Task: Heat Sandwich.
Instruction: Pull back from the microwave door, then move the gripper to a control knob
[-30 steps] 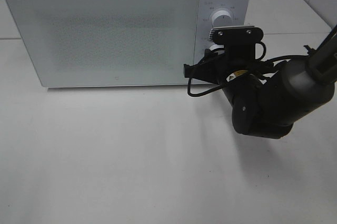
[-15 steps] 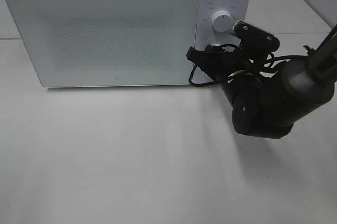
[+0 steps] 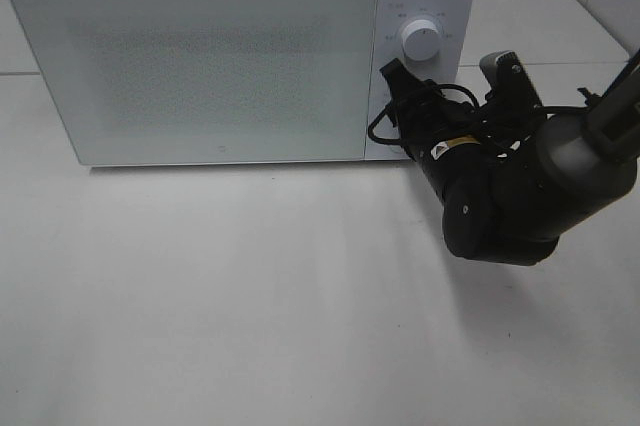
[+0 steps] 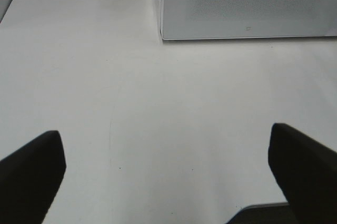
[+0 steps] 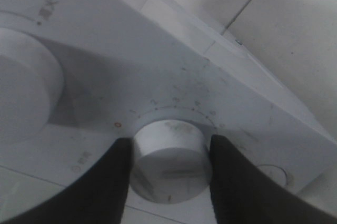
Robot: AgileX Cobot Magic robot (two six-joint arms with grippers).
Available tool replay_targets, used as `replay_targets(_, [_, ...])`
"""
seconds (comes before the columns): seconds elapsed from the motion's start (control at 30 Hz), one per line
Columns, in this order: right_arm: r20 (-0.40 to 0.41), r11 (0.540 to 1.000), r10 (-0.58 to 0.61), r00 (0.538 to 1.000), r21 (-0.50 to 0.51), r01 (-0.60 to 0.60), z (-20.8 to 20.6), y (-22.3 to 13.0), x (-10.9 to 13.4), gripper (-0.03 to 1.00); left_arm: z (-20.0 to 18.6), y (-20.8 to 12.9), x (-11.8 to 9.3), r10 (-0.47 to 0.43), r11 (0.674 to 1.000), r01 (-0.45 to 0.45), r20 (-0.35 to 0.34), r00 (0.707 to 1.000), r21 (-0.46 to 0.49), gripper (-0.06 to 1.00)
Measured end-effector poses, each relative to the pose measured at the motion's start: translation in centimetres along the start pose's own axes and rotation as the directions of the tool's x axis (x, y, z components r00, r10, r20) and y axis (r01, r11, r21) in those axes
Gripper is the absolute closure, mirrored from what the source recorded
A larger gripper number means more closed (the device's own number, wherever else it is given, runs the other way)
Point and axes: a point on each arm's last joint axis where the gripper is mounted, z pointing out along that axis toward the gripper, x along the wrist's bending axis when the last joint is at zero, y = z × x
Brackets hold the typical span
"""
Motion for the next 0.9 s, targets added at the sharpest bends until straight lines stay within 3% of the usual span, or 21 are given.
replay_targets(0.27, [-0.001, 0.972, 0.233, 0.972, -0.001, -0.233, -0.05, 0.02, -0.05, 0.55, 0.00, 0.00, 0.00, 0.000, 1.000, 0.000, 0.000, 1.000, 0.000, -0.03])
replay_targets(0.5, [-0.001, 0.897, 0.442, 0.897, -0.007, -0.442, -0.05, 0.06, -0.07, 0.55, 0.00, 0.00, 0.00, 0.000, 1.000, 0.000, 0.000, 1.000, 0.000, -0.03])
replay_targets(0.67, [-0.001, 0.842, 0.540, 0.842, -0.012, -0.540, -0.08, 0.06, -0.08, 0.55, 0.00, 0.00, 0.00, 0.000, 1.000, 0.000, 0.000, 1.000, 0.000, -0.03])
replay_targets(0.9, [-0.002, 0.826, 0.563, 0.826, -0.015, -0.563, -0.09, 0.06, -0.09, 0.54, 0.00, 0.00, 0.00, 0.000, 1.000, 0.000, 0.000, 1.000, 0.000, -0.03])
